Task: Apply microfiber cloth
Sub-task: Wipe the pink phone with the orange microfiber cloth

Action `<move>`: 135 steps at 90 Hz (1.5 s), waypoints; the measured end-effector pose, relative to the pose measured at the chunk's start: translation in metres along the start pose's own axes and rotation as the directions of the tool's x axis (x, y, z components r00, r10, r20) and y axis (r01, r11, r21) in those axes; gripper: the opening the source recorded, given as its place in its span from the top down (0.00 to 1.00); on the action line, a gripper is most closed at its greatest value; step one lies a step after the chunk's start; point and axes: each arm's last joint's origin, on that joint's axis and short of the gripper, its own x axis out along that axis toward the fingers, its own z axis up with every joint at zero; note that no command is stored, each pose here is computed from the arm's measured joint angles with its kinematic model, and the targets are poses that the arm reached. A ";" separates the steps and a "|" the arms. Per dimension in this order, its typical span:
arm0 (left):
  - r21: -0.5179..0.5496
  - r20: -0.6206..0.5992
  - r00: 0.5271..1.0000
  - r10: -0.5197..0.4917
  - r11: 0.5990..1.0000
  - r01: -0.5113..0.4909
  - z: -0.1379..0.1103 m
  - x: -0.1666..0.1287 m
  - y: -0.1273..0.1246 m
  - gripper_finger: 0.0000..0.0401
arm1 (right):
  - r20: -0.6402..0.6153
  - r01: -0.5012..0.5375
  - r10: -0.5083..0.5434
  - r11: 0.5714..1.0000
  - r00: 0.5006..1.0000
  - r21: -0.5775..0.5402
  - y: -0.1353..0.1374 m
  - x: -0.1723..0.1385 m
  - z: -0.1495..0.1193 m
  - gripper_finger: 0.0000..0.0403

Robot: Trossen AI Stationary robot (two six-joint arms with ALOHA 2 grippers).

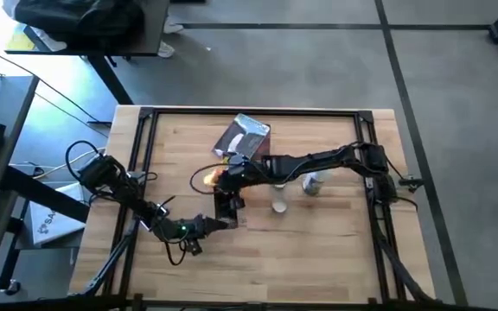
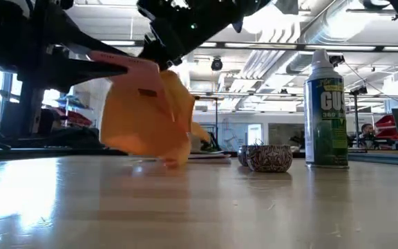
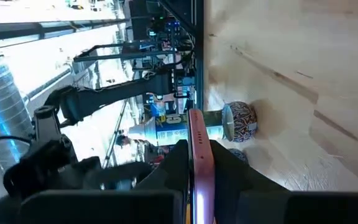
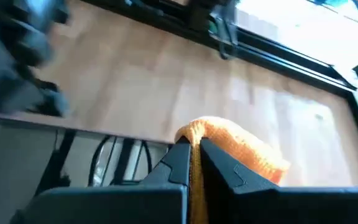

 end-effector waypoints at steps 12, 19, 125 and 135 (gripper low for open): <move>0.001 0.001 1.000 0.002 1.000 -0.002 0.000 0.000 0.001 0.96 | -0.037 0.119 -0.121 0.992 0.992 -0.044 -0.013 -0.023 0.008 1.00; 0.001 0.000 1.000 0.002 1.000 -0.002 0.000 0.000 0.001 0.96 | -0.060 0.155 -0.158 0.987 0.986 -0.053 -0.018 -0.041 0.015 1.00; 0.014 0.046 0.999 0.008 1.000 -0.008 0.002 0.006 0.004 0.96 | 0.077 -0.173 0.167 0.982 0.983 0.071 0.010 0.011 -0.001 1.00; 0.013 0.048 0.999 0.010 1.000 -0.011 0.003 0.006 0.004 0.96 | 0.049 -0.108 0.104 0.990 0.993 0.086 -0.005 0.012 -0.007 1.00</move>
